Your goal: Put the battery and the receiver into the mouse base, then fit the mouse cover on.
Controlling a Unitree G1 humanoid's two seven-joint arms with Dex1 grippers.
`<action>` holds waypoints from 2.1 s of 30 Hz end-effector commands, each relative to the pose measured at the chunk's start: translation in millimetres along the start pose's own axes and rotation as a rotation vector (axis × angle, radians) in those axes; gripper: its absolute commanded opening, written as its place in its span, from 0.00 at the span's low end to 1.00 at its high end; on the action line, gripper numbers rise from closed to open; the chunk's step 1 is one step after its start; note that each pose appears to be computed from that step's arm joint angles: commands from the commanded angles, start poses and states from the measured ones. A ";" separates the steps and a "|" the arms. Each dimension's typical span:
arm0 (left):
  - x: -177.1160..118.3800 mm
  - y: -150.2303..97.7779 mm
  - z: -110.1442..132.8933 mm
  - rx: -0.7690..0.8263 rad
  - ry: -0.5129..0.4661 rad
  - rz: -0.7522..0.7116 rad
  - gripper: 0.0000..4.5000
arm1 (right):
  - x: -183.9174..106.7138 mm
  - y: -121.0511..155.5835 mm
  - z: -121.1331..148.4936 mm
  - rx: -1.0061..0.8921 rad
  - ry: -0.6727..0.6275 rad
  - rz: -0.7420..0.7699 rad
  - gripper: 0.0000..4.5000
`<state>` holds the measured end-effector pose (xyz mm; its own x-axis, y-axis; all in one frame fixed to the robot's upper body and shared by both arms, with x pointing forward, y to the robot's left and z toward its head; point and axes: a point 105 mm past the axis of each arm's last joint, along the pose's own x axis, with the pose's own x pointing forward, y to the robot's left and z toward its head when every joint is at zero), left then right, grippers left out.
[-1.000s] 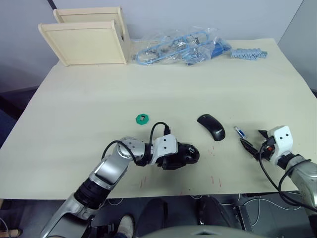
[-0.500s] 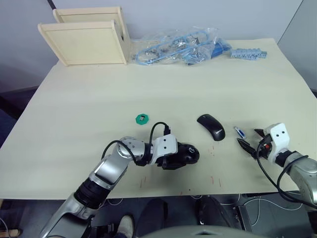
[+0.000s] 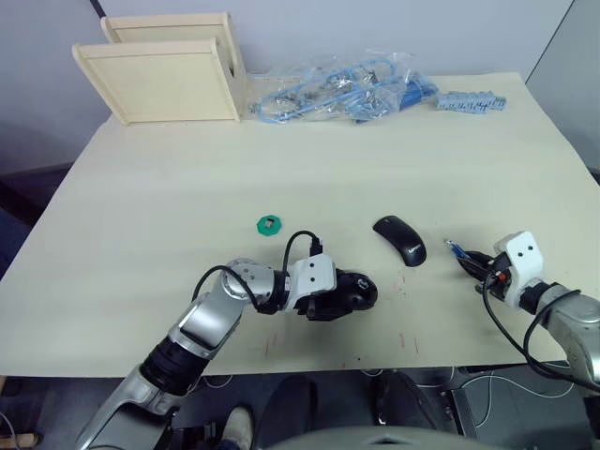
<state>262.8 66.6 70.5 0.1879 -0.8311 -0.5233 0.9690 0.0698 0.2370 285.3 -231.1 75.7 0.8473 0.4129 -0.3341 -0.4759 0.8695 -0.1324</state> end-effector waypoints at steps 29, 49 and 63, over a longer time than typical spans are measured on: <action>-1.3 1.5 -18.7 -0.064 0.115 0.009 0.66 | -32.9 118.0 68.6 -0.075 0.174 0.482 0.02; 1.8 1.6 -16.5 -0.073 0.122 -0.012 0.66 | -7.1 143.6 56.0 -0.033 0.366 0.476 0.02; 1.1 0.9 -15.5 -0.073 0.126 -0.015 0.66 | 15.3 146.2 51.7 0.017 0.417 0.426 0.02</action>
<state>267.6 64.4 74.0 0.1886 -0.8037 -0.5643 0.9744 0.0817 0.2093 234.6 -78.3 102.3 0.3832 0.6310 -0.6745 -0.7748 0.6171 0.1371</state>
